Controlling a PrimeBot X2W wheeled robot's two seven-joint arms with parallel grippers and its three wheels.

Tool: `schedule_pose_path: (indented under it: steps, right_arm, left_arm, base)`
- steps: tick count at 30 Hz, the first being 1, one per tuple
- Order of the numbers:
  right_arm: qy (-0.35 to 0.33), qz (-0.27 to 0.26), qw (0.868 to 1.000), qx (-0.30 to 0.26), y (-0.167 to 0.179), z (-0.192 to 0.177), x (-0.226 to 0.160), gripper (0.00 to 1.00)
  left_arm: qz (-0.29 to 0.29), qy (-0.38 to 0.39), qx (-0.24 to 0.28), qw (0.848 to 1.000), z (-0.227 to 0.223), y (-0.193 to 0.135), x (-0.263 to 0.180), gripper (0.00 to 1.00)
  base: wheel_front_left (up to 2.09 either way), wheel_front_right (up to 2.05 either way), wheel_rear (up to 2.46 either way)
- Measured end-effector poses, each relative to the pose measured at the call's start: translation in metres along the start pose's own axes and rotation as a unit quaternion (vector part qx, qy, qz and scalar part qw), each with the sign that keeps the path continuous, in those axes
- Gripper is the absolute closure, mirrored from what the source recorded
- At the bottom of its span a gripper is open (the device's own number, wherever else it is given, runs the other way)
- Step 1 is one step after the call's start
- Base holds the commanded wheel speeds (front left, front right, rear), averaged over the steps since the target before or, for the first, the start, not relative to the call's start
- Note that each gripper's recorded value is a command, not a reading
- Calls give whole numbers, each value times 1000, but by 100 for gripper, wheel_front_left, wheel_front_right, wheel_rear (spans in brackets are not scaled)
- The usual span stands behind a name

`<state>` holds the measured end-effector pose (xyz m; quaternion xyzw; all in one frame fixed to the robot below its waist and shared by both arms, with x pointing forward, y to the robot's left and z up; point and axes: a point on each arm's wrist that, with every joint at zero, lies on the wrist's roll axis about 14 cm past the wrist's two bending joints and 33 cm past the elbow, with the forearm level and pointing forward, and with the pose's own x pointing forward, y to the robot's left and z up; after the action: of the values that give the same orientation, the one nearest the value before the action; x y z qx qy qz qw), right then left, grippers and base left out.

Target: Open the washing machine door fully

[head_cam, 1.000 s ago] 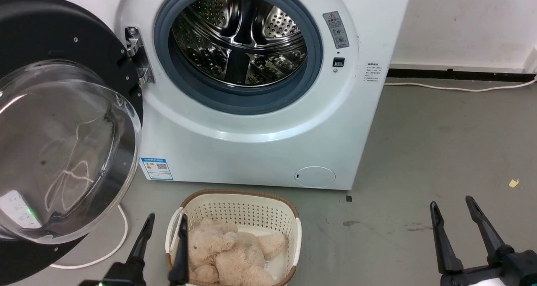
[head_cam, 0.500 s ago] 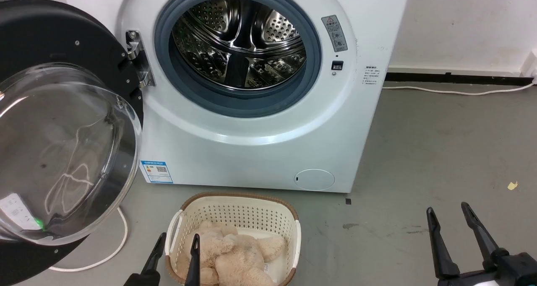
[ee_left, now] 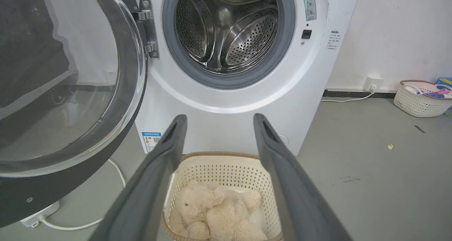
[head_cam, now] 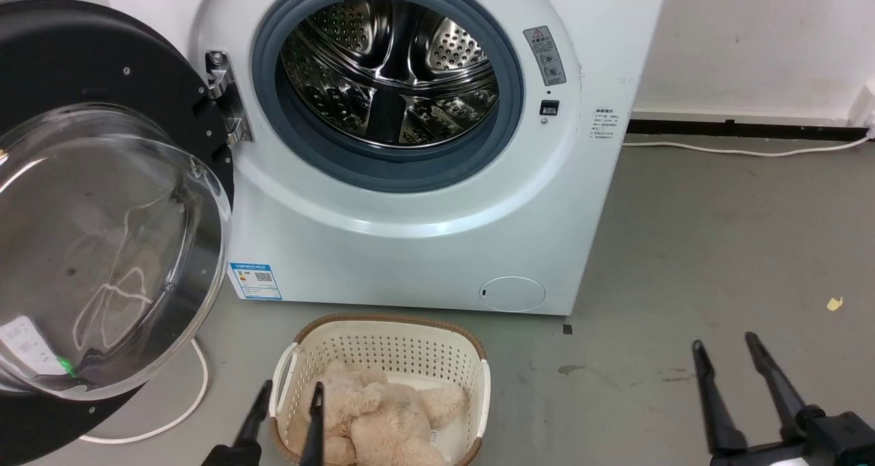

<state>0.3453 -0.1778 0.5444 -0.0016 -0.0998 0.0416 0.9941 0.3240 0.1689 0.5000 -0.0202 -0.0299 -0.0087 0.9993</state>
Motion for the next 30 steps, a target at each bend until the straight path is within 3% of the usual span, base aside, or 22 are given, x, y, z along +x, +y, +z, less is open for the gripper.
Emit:
schedule_pose_path:
  steps: [30]
  right_arm:
    - [33,5,999,-1,3,-10,1,100]
  left_arm:
    - [2,17,11,1000,0,3,9,100]
  base:
    - [0,0,0]
